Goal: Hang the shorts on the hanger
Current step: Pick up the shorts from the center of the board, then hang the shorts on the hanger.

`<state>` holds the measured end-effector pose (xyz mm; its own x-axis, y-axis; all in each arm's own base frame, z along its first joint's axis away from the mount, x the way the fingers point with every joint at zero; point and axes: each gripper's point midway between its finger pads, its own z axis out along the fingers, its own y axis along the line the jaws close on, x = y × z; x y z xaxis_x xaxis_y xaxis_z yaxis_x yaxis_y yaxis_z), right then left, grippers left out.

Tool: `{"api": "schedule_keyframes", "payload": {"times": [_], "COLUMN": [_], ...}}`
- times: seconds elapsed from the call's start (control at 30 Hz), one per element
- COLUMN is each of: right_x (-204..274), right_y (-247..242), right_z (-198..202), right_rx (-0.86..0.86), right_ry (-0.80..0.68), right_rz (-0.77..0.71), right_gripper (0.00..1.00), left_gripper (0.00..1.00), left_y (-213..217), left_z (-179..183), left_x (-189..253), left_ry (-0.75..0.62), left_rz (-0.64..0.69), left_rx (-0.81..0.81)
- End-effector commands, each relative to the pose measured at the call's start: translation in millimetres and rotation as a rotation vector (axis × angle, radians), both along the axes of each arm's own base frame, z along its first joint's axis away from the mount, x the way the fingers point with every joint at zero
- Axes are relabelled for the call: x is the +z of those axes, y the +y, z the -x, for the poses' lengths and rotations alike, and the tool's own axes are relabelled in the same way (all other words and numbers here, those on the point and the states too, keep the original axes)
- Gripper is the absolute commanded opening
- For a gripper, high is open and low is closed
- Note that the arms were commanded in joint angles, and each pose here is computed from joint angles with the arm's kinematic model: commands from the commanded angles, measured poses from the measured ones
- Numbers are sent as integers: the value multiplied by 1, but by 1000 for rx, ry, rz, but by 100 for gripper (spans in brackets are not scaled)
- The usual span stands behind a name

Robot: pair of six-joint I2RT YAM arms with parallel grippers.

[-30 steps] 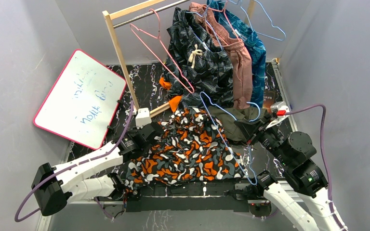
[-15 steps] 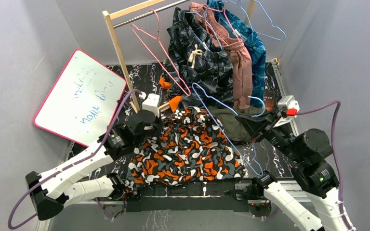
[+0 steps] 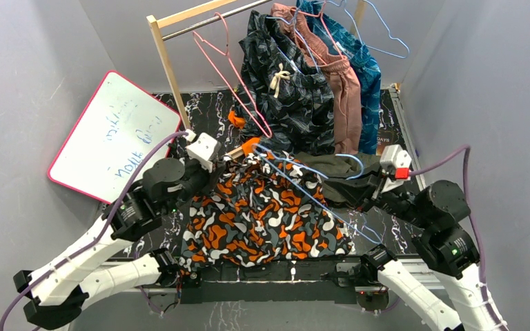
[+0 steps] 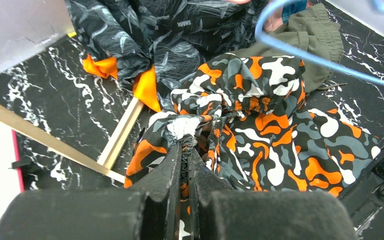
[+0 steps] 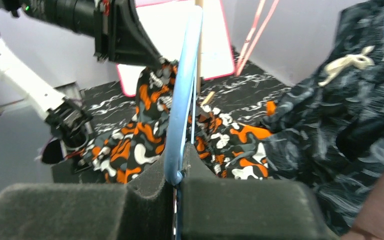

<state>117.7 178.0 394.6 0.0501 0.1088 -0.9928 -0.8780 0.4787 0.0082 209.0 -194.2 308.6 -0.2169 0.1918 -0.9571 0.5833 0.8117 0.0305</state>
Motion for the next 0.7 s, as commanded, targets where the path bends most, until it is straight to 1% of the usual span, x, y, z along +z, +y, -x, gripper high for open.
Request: {"api": "schedule_keyframes", "payload": {"times": [0.0, 0.23, 0.33, 0.5, 0.67], "right_x": [-3, -13, -20, -19, -18], "right_y": [18, 29, 31, 37, 40], "right_z": [17, 13, 6, 7, -4], "right_rx": [171, 224, 210, 245, 219], "right_ry": [-47, -21, -14, -7, -2], "right_rz": [43, 61, 63, 57, 43], "right_gripper": [0, 0, 0, 0, 0], "left_gripper": [0, 0, 0, 0, 0], "left_y": [15, 9, 4, 1, -1], "left_z": [4, 1, 0, -2, -1], "left_x": [29, 37, 39, 47, 51], "left_ry": [-119, -137, -135, -148, -155], "left_rz": [-42, -62, -58, -51, -41], "left_rx": [-30, -53, -66, -68, -84]}}
